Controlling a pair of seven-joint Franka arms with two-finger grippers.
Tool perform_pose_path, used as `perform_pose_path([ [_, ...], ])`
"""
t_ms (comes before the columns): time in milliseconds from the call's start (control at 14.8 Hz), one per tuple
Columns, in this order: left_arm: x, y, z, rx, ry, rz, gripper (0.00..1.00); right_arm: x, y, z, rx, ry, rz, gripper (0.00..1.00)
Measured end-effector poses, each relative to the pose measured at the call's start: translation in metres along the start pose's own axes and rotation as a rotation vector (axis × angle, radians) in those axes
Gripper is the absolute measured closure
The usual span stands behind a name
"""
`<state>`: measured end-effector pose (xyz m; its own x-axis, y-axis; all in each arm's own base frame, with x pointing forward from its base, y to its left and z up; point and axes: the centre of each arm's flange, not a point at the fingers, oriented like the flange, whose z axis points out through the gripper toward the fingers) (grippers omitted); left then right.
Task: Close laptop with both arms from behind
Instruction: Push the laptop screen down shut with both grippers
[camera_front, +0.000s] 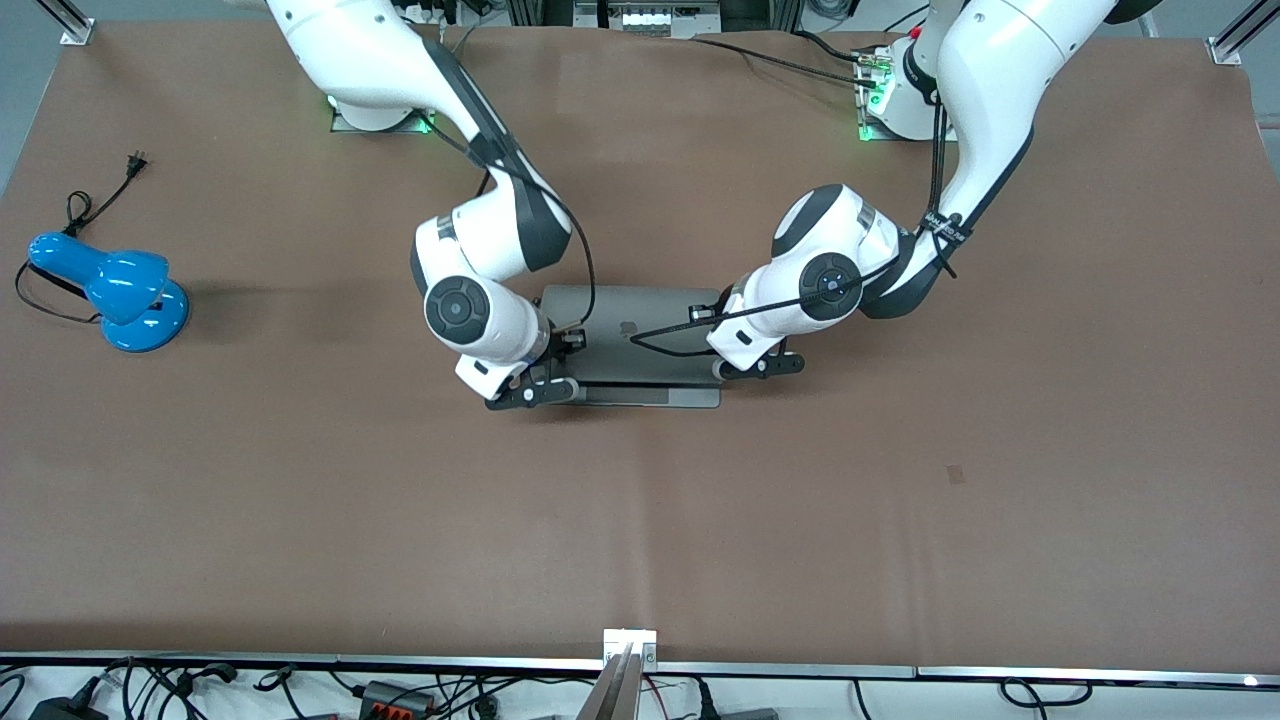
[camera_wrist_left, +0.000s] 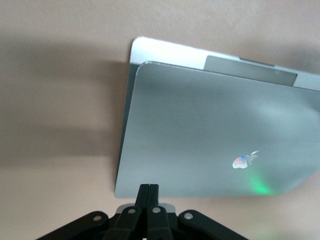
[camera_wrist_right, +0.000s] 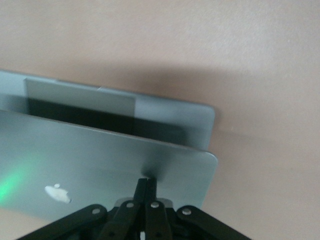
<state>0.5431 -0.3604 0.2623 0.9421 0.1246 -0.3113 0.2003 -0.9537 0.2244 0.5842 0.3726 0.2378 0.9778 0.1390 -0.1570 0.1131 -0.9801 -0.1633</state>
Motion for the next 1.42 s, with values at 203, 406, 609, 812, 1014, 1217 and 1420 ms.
perform_pose_path([
  [203,0.012,-0.007,0.020,0.003,0.022,0.008,0.99,0.007,0.003,0.025,-0.013,0.010,0.002,0.99],
  [406,0.019,-0.011,0.042,0.000,0.024,0.015,0.99,0.008,0.002,0.027,-0.015,0.012,0.000,0.99],
  [609,0.020,-0.010,0.061,0.020,0.042,0.031,0.99,0.009,0.001,0.026,-0.014,0.016,-0.002,0.99],
  [812,0.019,-0.007,0.073,0.041,0.060,0.039,0.99,0.009,0.002,0.029,-0.016,0.012,-0.001,0.99],
  [1014,0.020,-0.008,0.074,0.044,0.062,0.038,0.99,0.012,0.005,0.039,-0.021,0.019,0.002,0.99],
  [1217,0.022,-0.009,0.073,0.039,0.071,0.035,0.99,0.012,0.007,0.045,-0.030,0.021,-0.001,0.99],
  [1420,0.023,-0.010,0.076,0.037,0.072,0.034,0.99,0.012,0.007,0.045,-0.030,0.022,-0.001,0.99],
])
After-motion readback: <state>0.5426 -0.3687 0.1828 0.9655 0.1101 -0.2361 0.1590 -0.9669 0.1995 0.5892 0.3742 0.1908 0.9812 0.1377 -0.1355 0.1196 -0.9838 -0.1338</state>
